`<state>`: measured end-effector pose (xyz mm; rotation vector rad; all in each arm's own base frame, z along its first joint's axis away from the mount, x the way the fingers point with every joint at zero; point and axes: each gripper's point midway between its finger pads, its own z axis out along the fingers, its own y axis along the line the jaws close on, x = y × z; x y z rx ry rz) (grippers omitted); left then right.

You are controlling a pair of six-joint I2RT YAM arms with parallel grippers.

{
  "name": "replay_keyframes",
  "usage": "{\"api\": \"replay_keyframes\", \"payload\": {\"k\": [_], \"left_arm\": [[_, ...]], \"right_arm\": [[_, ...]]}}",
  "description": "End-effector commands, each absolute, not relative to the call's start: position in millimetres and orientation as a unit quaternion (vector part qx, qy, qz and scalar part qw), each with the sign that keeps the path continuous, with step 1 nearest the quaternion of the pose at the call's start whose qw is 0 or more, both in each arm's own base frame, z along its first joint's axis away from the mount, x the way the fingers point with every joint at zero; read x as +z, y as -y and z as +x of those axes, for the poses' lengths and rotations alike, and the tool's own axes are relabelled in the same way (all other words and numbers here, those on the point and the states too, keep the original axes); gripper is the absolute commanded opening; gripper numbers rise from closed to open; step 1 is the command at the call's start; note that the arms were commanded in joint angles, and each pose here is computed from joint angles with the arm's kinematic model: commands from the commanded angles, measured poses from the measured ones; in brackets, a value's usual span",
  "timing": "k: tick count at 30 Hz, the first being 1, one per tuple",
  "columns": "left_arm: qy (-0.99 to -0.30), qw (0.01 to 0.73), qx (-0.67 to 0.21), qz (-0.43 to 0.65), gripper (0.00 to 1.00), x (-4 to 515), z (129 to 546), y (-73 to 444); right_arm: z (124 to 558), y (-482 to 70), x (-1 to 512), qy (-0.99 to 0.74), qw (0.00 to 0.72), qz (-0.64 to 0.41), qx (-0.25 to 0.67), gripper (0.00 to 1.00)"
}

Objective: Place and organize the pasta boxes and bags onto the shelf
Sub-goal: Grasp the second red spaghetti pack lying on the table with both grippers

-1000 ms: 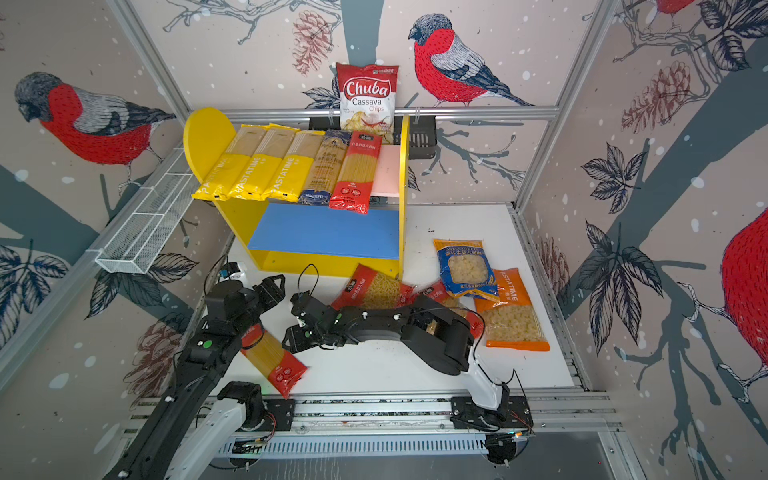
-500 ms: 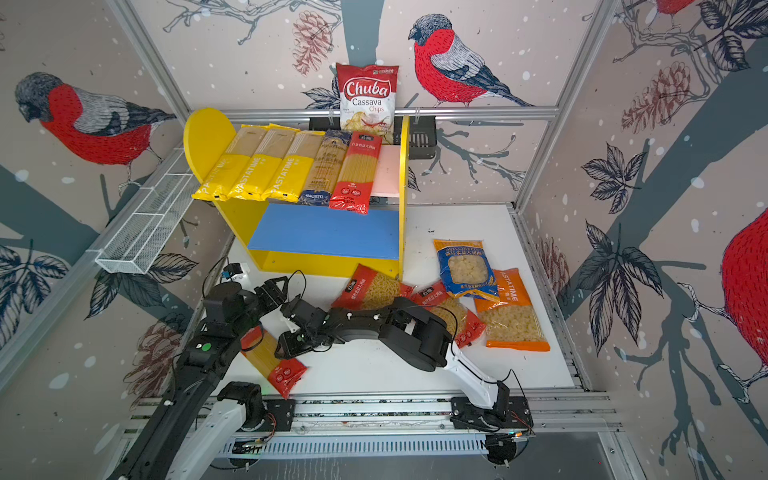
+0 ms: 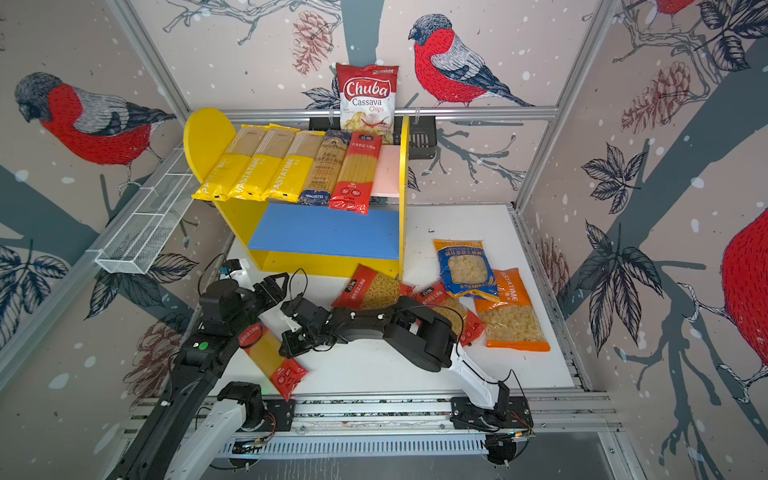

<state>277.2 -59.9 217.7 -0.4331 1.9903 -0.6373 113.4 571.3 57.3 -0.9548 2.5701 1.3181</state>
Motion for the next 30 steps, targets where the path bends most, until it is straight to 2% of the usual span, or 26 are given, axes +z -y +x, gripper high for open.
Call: {"api": "replay_keyframes", "payload": {"k": [1,6,12,16,19,23,30], "left_arm": [[-0.809,0.494,-0.273,-0.161,0.68,230,279,64],[-0.798,0.505,-0.297,-0.144,0.68,237,280,72],[-0.777,0.498,-0.360,-0.133,0.68,234,281,91],[-0.777,0.487,-0.380,-0.125,0.68,220,278,108],[-0.787,0.463,-0.389,-0.120,0.68,197,273,126],[-0.797,0.425,-0.408,-0.134,0.68,156,263,140],[-0.796,0.382,-0.443,-0.156,0.65,108,245,148]], "right_arm": [[133,-562,80,-0.844,0.111,-0.316,0.419,0.08],[165,-514,96,-0.869,0.177,-0.285,0.363,0.04],[202,-428,104,-0.897,0.224,-0.174,0.339,0.01],[212,-375,99,-0.902,0.226,-0.062,0.363,0.01],[207,-354,84,-0.898,0.209,0.003,0.388,0.02],[196,-358,72,-0.896,0.170,0.002,0.409,0.13],[200,-352,71,-0.899,0.164,-0.082,0.398,0.38]]}}
